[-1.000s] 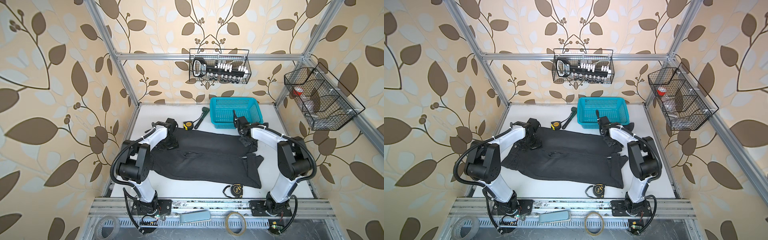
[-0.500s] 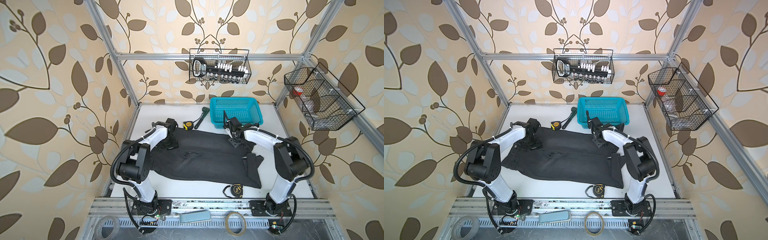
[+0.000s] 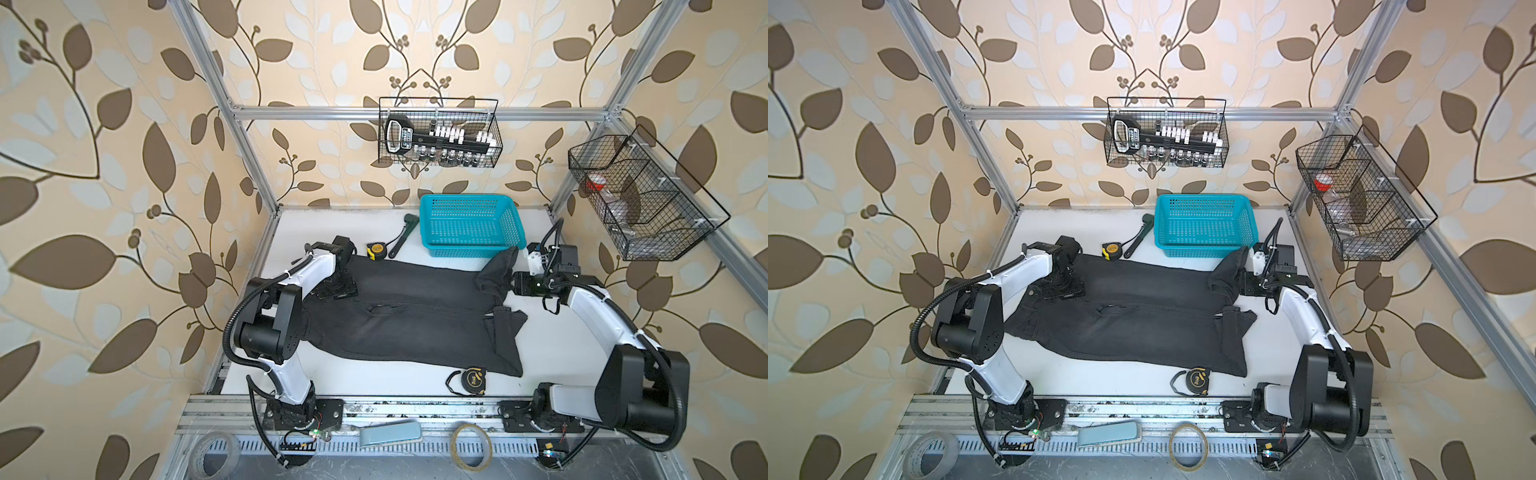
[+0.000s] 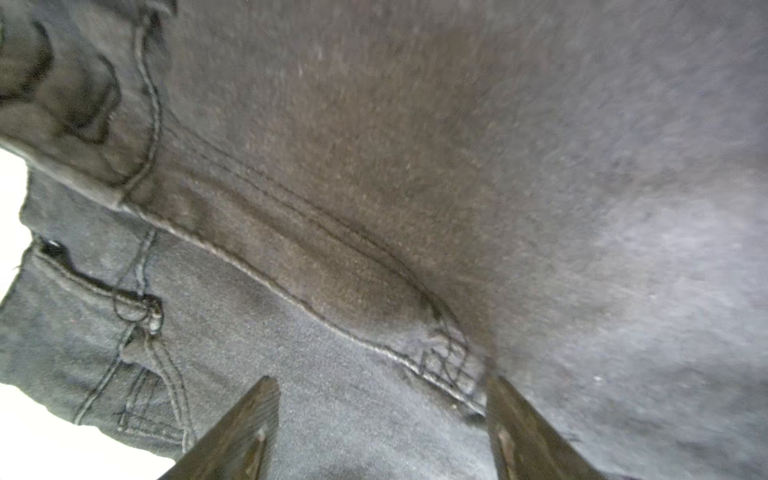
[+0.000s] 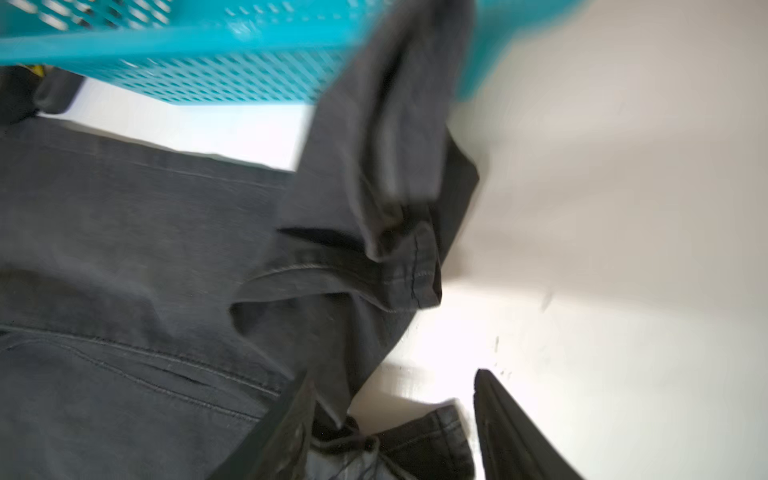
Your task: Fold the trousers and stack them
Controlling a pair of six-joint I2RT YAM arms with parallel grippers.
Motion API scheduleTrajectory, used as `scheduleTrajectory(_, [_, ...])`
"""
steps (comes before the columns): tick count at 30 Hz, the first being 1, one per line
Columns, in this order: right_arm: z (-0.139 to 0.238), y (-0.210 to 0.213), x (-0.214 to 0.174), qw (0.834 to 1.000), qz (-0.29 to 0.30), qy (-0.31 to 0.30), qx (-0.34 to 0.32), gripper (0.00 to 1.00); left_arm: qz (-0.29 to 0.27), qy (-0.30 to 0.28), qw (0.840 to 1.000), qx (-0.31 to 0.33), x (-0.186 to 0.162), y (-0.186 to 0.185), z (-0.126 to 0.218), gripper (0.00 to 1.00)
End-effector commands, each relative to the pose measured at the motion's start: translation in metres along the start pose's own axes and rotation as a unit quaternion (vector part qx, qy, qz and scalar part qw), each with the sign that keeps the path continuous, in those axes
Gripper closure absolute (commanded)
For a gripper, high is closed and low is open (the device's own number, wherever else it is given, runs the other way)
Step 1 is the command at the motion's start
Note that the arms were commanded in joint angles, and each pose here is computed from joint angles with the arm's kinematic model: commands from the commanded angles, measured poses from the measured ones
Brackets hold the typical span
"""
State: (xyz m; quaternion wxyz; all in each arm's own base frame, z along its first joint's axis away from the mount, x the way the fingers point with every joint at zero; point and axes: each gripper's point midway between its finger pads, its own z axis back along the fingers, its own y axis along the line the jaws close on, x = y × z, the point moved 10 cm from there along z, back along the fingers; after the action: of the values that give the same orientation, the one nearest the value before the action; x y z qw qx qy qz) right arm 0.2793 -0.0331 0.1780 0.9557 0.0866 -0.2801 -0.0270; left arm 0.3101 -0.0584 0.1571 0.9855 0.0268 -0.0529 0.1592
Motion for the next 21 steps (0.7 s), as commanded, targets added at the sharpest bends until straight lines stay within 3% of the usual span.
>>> scheduleTrajectory(1, [-0.017,-0.01,0.002,0.997,-0.055,-0.028,0.045,0.39,-0.009,-0.017,1.0,-0.007,0.006,-0.002,0.021,0.21])
scheduleTrajectory(9, [-0.056,-0.024,0.005,0.992,-0.106,-0.017,0.066,0.43,-0.003,-0.039,0.998,-0.049,0.021,-0.013,0.044,0.21])
scheduleTrajectory(13, [-0.069,-0.026,0.005,0.988,-0.126,-0.014,0.083,0.56,0.002,-0.041,0.996,-0.075,0.03,-0.022,0.043,0.2])
scheduleTrajectory(18, [-0.068,-0.025,0.013,0.987,-0.128,-0.021,0.09,0.8,0.01,-0.034,0.992,-0.119,0.042,-0.036,0.033,0.2])
scheduleTrajectory(21, [-0.056,-0.023,0.013,0.992,-0.109,-0.02,0.067,0.85,0.016,-0.029,0.99,-0.14,0.047,-0.042,0.027,0.2])
